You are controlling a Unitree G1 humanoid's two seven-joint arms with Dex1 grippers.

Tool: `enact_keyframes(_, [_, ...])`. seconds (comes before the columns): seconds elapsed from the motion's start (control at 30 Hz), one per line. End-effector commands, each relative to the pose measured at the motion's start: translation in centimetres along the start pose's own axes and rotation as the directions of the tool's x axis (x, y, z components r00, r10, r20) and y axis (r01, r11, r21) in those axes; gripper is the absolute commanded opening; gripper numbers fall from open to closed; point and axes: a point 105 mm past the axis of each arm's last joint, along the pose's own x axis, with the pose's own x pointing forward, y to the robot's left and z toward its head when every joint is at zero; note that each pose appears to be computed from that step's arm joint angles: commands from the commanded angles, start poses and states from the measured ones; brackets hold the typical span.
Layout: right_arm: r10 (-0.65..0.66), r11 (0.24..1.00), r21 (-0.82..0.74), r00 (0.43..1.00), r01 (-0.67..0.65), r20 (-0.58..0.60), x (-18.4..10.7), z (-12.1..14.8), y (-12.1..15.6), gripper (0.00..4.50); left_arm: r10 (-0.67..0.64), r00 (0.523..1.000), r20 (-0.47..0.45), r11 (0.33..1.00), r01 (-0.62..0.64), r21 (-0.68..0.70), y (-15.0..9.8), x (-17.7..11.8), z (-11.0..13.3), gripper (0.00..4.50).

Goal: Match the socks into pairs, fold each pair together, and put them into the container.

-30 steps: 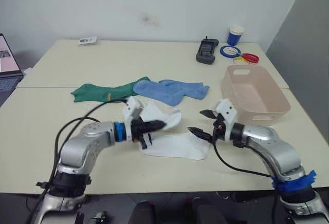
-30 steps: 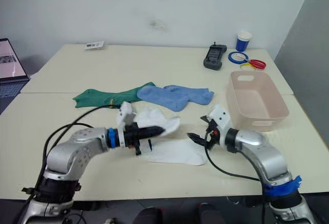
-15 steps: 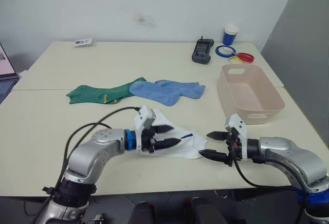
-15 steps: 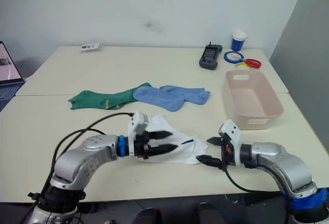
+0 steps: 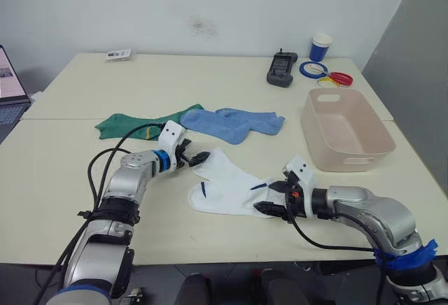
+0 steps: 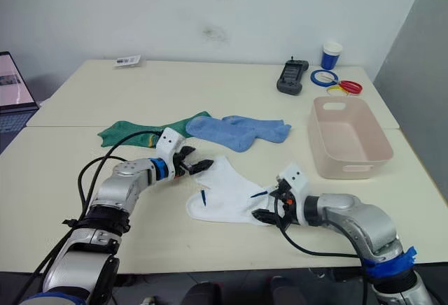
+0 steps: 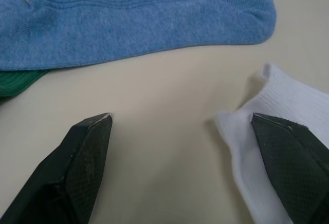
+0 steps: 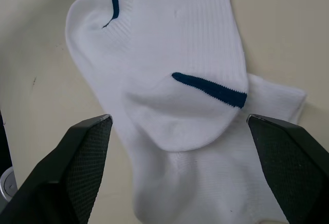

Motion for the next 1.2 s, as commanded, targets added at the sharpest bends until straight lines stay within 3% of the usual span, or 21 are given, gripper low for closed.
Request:
enact_keyframes(0.03, [0.014, 1.0, 0.024, 0.998, -0.015, 0.057, 0.3, 1.4, 0.2, 3.58, -0.049, 0.999, -0.001, 0.999, 0.049, 0.018, -0.9, 0.4, 0.2, 4.09])
enact_keyframes(0.33, [0.013, 0.998, 0.065, 0.995, -0.019, 0.102, 0.2, 2.3, 0.1, 0.19, -0.062, 0.997, 0.038, 0.998, 0.062, 0.004, -0.8, -0.2, 1.1, 1.24])
enact_keyframes(0.37, [0.013, 0.998, 0.066, 0.994, -0.02, 0.104, 0.2, 2.4, 0.1, 0.0, -0.059, 0.997, 0.043, 0.998, 0.059, -0.002, -0.7, -0.3, 1.2, 0.91])
enact_keyframes(0.47, [0.017, 0.997, 0.071, 0.994, -0.025, 0.111, 0.2, 2.5, 0.1, 0.0, -0.047, 0.997, 0.068, 0.999, 0.048, -0.021, -0.6, -0.7, 1.4, 0.02])
enact_keyframes(0.63, [0.027, 0.997, 0.074, 0.993, -0.036, 0.118, -0.4, 2.9, -0.1, 0.0, -0.032, 0.992, 0.12, 0.998, 0.04, -0.057, -0.5, -2.2, 1.9, 0.02])
enact_keyframes(0.97, [0.052, 0.996, 0.069, 0.993, -0.06, 0.105, -1.4, 3.4, -0.5, 0.0, -0.025, 0.995, 0.099, 0.995, 0.035, -0.098, -1.1, -3.5, 1.2, 0.02])
enact_keyframes(1.2, [0.081, 0.996, 0.034, 0.992, -0.084, 0.093, -2.3, 4.4, -0.8, 0.0, -0.059, 0.987, 0.148, 0.991, 0.076, -0.107, -3.1, -5.9, 2.8, 0.02])
